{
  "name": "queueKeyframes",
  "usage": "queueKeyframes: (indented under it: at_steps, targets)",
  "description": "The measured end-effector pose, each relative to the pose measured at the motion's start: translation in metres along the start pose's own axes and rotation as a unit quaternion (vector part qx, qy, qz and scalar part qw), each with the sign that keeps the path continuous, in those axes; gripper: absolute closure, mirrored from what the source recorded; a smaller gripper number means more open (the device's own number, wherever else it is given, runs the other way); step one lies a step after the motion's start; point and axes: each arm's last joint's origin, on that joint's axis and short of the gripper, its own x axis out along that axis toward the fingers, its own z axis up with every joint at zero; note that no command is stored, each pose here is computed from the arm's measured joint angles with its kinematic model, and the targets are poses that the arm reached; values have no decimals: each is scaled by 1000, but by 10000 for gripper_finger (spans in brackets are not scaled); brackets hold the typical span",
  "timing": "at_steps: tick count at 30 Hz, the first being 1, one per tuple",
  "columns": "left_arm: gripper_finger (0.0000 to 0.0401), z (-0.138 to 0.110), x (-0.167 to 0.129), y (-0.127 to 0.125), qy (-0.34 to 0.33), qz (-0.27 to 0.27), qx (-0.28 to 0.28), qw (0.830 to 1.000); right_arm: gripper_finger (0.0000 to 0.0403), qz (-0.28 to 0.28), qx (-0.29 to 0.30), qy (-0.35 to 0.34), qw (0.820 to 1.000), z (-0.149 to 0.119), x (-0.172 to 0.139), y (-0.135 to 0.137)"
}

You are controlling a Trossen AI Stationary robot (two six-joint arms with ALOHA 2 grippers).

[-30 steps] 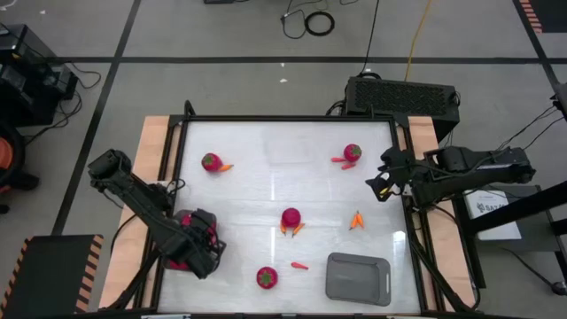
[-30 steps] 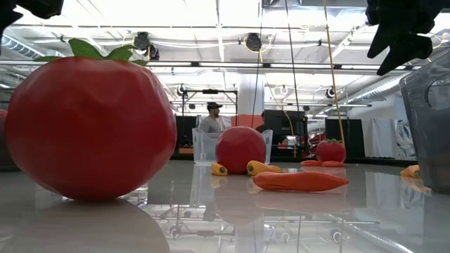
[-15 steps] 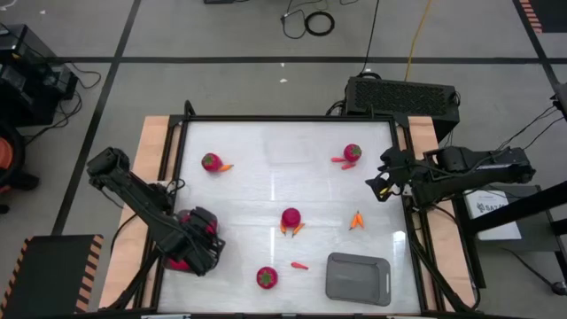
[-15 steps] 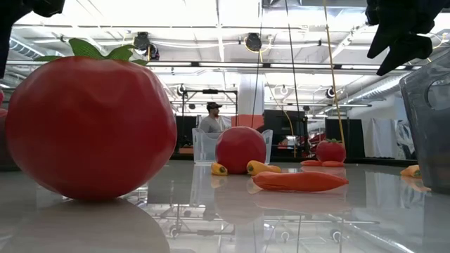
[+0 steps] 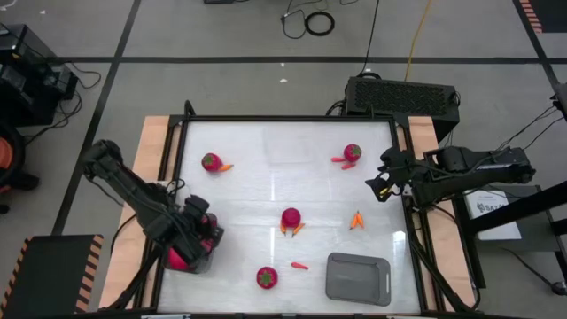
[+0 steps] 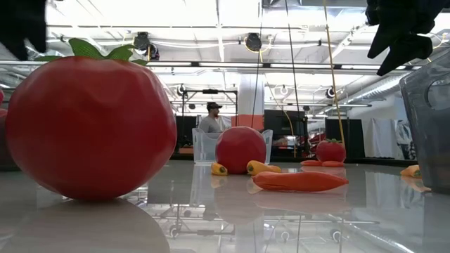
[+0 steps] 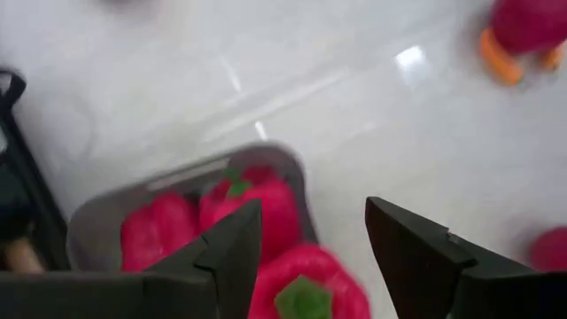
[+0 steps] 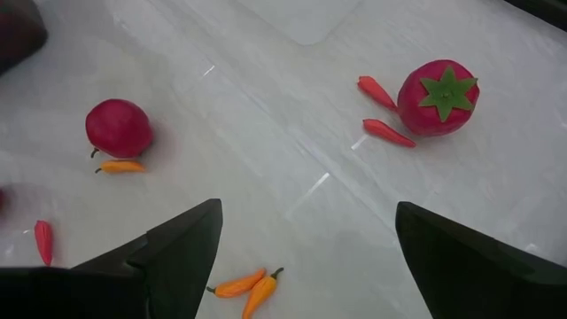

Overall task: Sort produce into baskets
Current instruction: Adjust the left black bin

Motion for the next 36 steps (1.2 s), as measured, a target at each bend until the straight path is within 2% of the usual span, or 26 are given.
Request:
queueKeyframes:
  at_steps: [5,9,12,17,25,36]
  targets:
    - [193,18,0,-7,-38,-44,11,998,74,0,8,0,1000,0,0,0]
    - [193,37,7,-26,-38,-101,41,993,74,0,10,0,1000,0,0,0]
    - [193,52,18,-39,-23,-118,64,991,74,0,10,0,1000,0,0,0]
    - [193,72,45,-45,45,-81,86,992,74,0,22,0,1000,0,0,0]
    - [193,86,79,-45,157,-32,151,975,74,0,26,2,1000,0,0,0]
    - [193,84,85,-35,234,15,185,954,74,0,39,4,999,0,0,0]
